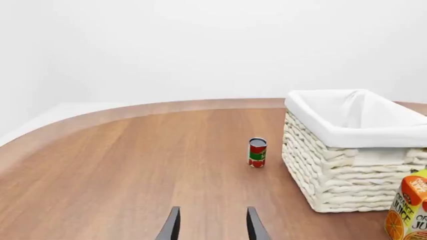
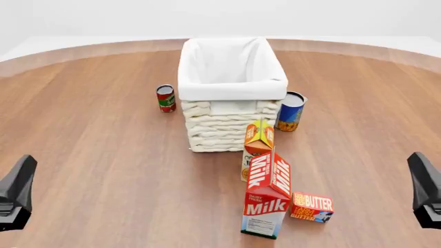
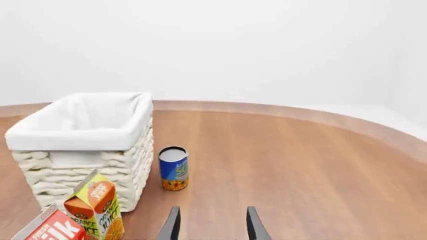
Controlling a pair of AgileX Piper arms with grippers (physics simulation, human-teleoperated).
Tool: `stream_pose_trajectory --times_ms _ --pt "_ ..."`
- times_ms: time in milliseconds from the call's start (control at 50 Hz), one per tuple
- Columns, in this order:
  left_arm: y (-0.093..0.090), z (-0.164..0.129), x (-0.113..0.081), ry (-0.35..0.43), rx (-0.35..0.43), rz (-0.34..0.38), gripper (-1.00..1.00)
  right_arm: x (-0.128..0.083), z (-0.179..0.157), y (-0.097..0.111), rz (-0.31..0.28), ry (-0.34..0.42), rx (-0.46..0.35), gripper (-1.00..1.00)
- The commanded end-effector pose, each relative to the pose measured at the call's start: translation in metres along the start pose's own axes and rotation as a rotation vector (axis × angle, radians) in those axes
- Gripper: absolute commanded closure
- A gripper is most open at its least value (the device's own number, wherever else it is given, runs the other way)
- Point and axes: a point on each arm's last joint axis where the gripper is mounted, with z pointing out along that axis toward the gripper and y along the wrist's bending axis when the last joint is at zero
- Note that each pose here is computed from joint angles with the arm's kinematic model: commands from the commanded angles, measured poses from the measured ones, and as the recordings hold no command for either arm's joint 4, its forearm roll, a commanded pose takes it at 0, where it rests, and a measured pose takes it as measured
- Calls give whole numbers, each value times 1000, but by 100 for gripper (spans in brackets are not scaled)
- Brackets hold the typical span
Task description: Pick up the butter and put it in the basket.
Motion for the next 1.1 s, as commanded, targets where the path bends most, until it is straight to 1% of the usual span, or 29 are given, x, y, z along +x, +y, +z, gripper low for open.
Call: stream_pose_trajectory --times_ms 20,100,140,200,220,260,280,320,340,360,380,400,440,480,520,560,580,600,620,660,720,740,780,880,900,940,1020,1040,1100 --pt "0 0 -1 1 0 0 -100 7 1 -3 -18 8 47 -100" --pt "0 0 -1 1 0 0 -100 6 1 -3 -13 2 48 -100" --pt "0 0 -1 1 0 0 -100 7 2 -3 -41 10 52 -100" --pt "0 0 -1 1 0 0 -100 8 4 -3 -8 27 54 -100" --pt "0 0 -1 1 0 0 -100 8 6 -3 13 33 53 -100" --pt "0 0 -1 1 0 0 -100 8 7 -2 35 41 38 -100" --pt "0 0 -1 1 0 0 -100 8 6 -2 28 32 35 -100" --pt "0 0 -1 1 0 0 -100 6 9 -1 63 42 22 -100" --pt "0 0 -1 1 0 0 -100 1 10 -3 84 41 47 -100" --pt "0 0 -1 1 0 0 -100 1 10 -3 84 41 47 -100" --pt "0 0 -1 1 0 0 -100 -8 7 -3 85 24 42 -100" --pt "0 0 -1 1 0 0 -100 -8 7 -3 85 24 42 -100" --pt "0 0 -1 1 0 0 -100 -12 12 -2 87 42 37 -100" --pt "0 0 -1 1 0 0 -100 -18 14 -2 66 33 27 -100" --pt "0 0 -1 1 0 0 -100 -24 20 -1 25 43 5 -100" --pt "0 0 -1 1 0 0 -100 -25 22 0 25 42 -2 -100" --pt "0 0 -1 1 0 0 -100 -31 23 1 -7 29 -15 -100" --pt "0 0 -1 1 0 0 -100 -31 23 1 -7 29 -15 -100" --pt "0 0 -1 1 0 0 -100 -34 25 3 -46 28 -42 -100" --pt "0 0 -1 1 0 0 -100 -36 27 4 -34 35 -52 -100" --pt "0 0 -1 1 0 0 -100 -41 33 6 -66 42 -81 -100" --pt "0 0 -1 1 0 0 -100 -41 35 7 -92 39 -86 -100" --pt "0 0 -1 1 0 0 -100 -43 38 9 -101 49 -103 -100" --pt "0 0 -1 1 0 0 -100 -45 43 12 -153 71 -141 -100" --pt "0 0 -1 1 0 0 -100 -45 43 14 -172 76 -161 -100" --pt "0 0 -1 1 0 0 -100 -45 45 15 -188 87 -171 -100" --pt "0 0 -1 1 0 0 -100 -46 48 19 -247 102 -206 -100" --pt "0 0 -1 1 0 0 -100 -46 48 19 -247 102 -206 -100" --pt "0 0 -1 1 0 0 -100 -45 50 21 -287 122 -231 -100"
